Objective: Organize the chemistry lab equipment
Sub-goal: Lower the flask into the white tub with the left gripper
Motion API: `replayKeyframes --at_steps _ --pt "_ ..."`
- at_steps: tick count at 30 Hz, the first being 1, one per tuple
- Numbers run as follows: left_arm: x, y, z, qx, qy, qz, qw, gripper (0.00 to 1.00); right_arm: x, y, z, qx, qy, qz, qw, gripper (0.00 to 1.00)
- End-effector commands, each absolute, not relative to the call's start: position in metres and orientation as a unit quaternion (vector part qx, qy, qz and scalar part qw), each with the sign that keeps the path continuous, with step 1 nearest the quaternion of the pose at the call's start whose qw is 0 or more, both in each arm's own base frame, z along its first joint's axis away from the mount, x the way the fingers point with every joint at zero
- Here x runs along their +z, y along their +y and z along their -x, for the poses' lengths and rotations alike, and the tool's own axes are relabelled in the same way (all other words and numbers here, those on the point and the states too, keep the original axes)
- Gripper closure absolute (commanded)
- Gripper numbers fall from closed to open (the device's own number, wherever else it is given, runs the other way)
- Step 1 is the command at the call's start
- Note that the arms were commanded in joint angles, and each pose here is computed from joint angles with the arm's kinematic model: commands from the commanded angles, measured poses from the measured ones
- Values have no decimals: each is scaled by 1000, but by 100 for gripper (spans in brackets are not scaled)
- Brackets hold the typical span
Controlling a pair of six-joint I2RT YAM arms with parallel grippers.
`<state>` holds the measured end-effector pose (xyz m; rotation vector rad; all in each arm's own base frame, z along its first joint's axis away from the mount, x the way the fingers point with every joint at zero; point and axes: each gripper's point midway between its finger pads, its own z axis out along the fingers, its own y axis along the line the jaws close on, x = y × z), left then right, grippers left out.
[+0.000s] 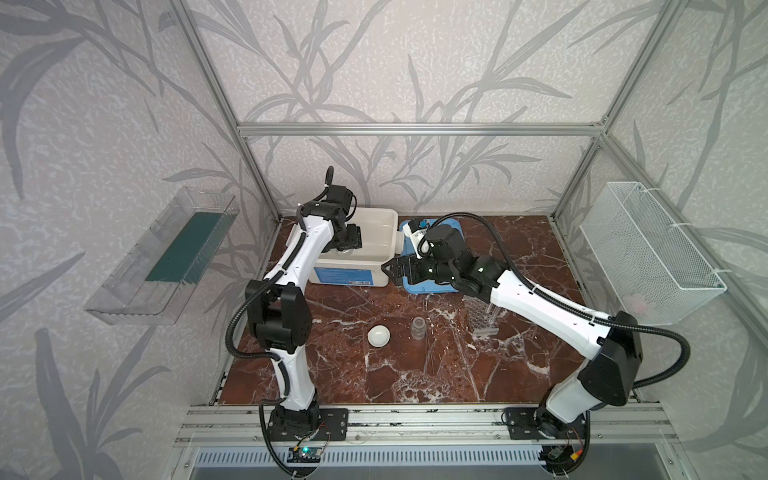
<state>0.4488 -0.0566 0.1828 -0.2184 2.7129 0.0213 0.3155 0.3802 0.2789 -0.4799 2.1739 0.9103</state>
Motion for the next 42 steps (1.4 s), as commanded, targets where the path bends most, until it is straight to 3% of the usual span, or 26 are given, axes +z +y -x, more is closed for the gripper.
replayKeyframes --at_steps 1,9,17,27,33,42 --pt "186 -63 -436 -8 977 66 202 44 295 379 -310 373 829 182 375 2" --pt "181 -77 -414 -54 980 74 179 45 296 379 -307 372 830 183 373 2" --pt "189 -128 -394 -110 977 55 175 45 290 380 -305 370 832 182 370 2" --pt "192 -181 -401 -151 971 28 184 48 302 350 -301 344 828 162 413 2" --pt "189 -197 -412 -168 968 33 184 48 313 320 -299 329 811 131 465 2" --pt "195 -198 -432 -140 969 40 200 48 312 313 -296 320 816 134 463 1"
